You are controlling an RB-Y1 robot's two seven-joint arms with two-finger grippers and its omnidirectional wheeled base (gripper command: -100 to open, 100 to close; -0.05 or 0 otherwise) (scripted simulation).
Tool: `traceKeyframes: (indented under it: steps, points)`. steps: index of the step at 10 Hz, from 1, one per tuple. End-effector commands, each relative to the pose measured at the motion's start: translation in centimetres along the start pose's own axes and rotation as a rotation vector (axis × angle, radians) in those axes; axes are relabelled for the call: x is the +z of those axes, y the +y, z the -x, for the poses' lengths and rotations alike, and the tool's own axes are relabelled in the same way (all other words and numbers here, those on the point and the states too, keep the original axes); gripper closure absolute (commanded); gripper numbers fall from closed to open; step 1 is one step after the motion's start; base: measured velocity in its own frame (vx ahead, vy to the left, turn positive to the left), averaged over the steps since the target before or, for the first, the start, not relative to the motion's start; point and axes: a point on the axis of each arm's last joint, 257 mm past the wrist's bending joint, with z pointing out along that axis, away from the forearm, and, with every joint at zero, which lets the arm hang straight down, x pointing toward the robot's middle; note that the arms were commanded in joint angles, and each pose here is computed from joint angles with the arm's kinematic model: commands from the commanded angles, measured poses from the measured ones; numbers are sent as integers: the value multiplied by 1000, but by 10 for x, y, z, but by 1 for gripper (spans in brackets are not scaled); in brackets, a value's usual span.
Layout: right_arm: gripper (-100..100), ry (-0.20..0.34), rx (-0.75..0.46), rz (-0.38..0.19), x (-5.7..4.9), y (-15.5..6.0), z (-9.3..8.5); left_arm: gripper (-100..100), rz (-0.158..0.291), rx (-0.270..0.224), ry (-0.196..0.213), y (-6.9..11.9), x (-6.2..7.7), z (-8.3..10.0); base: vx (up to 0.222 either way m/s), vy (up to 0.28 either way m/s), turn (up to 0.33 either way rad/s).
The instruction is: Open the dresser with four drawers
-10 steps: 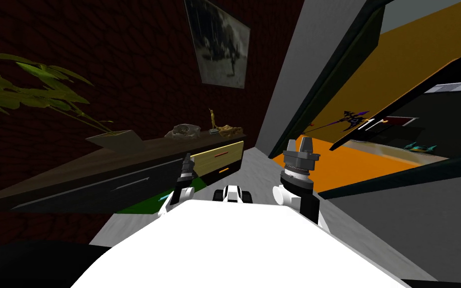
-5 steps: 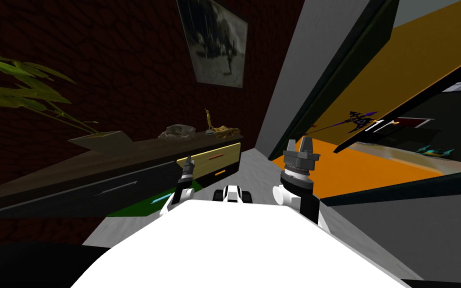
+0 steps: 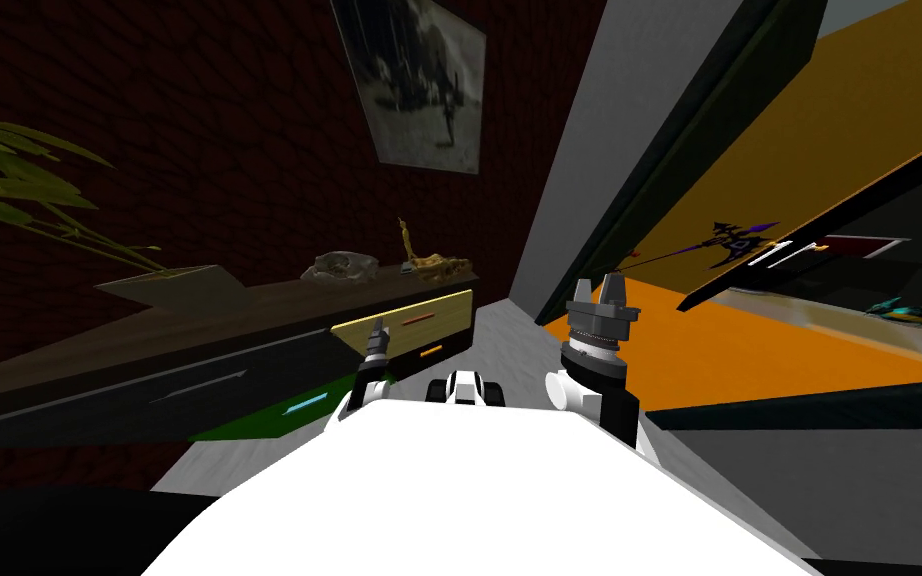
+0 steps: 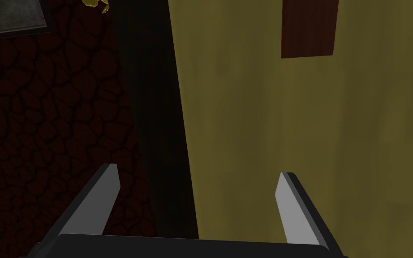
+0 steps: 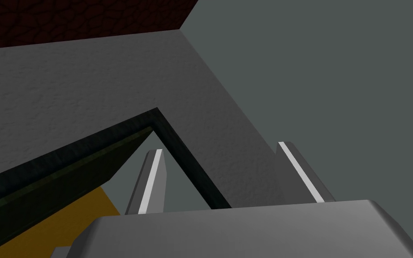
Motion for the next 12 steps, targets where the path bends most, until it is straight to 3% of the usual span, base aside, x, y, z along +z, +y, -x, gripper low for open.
traceKeyframes:
  steps: [1,4,7,10,11,12]
  points:
    - [0,0,0,0,0,0,0,-100,60,-27,-30,26,-10,0,105,-157,40]
    - [0,0,0,0,0,0,0,-100,121,-90,-73,51,-25,-14,78,-118,29]
    - [0,0,0,0,0,0,0,-100,160,-155,-109,64,-37,-32,44,-59,16]
    - [0,0,0,0,0,0,0,-100,152,-145,-105,60,-32,-28,38,5,-5]
    - [0,0,0,0,0,0,0,100,153,-145,-105,60,-31,-28,5,3,1]
    - [0,0,0,0,0,0,0,100,150,-149,-72,56,-31,-46,-24,2,217]
